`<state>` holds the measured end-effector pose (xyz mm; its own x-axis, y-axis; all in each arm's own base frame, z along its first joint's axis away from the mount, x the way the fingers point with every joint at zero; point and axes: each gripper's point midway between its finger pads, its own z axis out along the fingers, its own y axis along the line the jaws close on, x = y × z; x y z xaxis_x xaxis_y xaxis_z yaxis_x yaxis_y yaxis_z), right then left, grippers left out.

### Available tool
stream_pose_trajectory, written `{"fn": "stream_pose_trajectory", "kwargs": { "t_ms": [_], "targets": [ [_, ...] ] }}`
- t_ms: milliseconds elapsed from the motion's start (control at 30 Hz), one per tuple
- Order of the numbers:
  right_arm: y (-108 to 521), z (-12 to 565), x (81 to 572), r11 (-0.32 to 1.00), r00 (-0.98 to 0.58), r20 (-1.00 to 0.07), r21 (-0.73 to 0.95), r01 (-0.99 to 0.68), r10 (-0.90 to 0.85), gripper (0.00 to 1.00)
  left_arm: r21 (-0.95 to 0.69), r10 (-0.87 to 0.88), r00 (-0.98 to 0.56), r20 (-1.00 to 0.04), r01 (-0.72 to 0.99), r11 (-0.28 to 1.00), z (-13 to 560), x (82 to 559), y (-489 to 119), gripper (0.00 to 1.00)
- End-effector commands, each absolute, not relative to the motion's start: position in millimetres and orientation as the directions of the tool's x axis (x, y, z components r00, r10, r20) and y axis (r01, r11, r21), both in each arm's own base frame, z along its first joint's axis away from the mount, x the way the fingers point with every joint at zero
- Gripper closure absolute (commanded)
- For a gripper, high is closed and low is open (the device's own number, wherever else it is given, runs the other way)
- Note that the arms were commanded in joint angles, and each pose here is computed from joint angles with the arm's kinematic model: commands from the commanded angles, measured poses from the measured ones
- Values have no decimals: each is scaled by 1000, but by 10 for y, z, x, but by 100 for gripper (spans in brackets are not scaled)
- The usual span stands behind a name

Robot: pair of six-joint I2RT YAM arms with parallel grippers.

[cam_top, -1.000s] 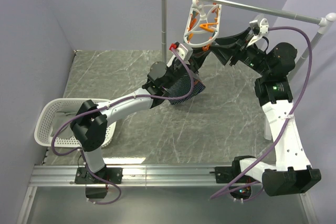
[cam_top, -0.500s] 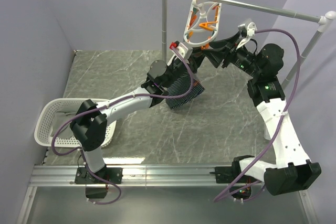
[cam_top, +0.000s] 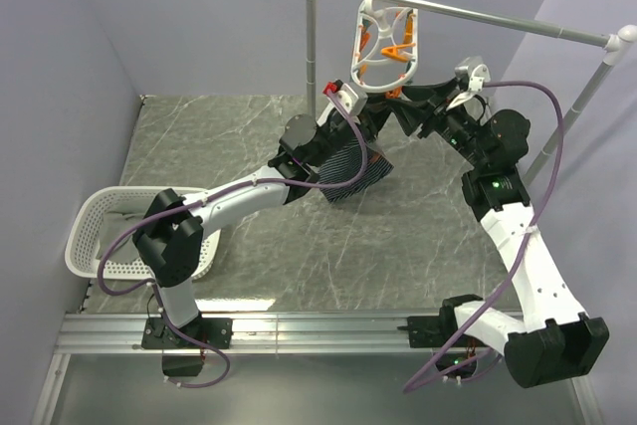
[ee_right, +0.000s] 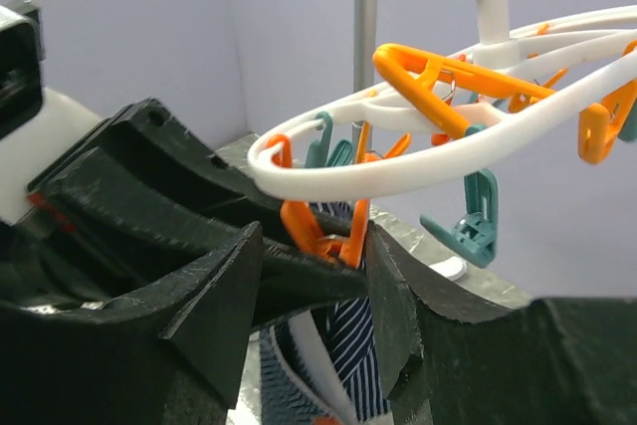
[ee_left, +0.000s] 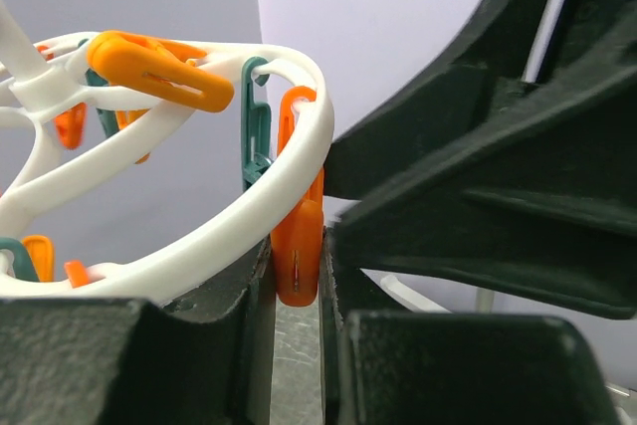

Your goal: Clip the underwear to the hanger

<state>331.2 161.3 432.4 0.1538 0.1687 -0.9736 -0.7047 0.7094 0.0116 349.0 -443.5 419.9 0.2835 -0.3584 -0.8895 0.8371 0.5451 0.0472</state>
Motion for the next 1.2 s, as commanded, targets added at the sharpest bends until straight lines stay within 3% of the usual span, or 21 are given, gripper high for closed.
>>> {"fn": "stream_pose_trajectory", "kwargs": {
  "t_ms": [0, 433, 500, 533, 633, 733, 800, 1033, 1167],
  "targets": [
    [1623, 4480, 3381, 725, 208, -958, 1, -689, 199, 47, 95, -472, 354, -807, 867, 489, 4795, 3145, -4335, 100],
    [1741, 4550, 3464, 743, 260, -953, -62, -666, 154, 49, 132, -454, 351, -819, 885, 447, 4794, 3067, -4428, 100],
    [1729, 4546, 3510, 762, 270, -953, -71, -644, 139, 53, 148, -440, 354, -825, 887, 437, 4772, 3041, -4455, 100],
    [1730, 4563, 3510, 763, 274, -952, -76, -642, 136, 62, 152, -435, 353, -828, 889, 432, 4766, 3027, -4461, 100],
    [1725, 4598, 3515, 766, 278, -952, -80, -637, 132, 77, 156, -424, 346, -837, 893, 421, 4739, 3005, -4466, 98],
    [1734, 4615, 3515, 764, 266, -954, -69, -641, 136, 94, 164, -416, 353, -838, 890, 425, 4740, 2985, -4435, 92],
    [1742, 4624, 3503, 759, 257, -956, -61, -648, 143, 99, 160, -406, 349, -844, 889, 430, 4695, 2981, -4411, 82],
    [1774, 4681, 3471, 743, 233, -958, -32, -669, 169, 100, 233, -282, 386, -878, 860, 454, 4600, 2949, -4181, 53],
    [1782, 4676, 3497, 742, 214, -960, -12, -670, 178, 100, 349, -124, 409, -904, 873, 339, 4357, 2828, -4008, 40]
  ]
}}
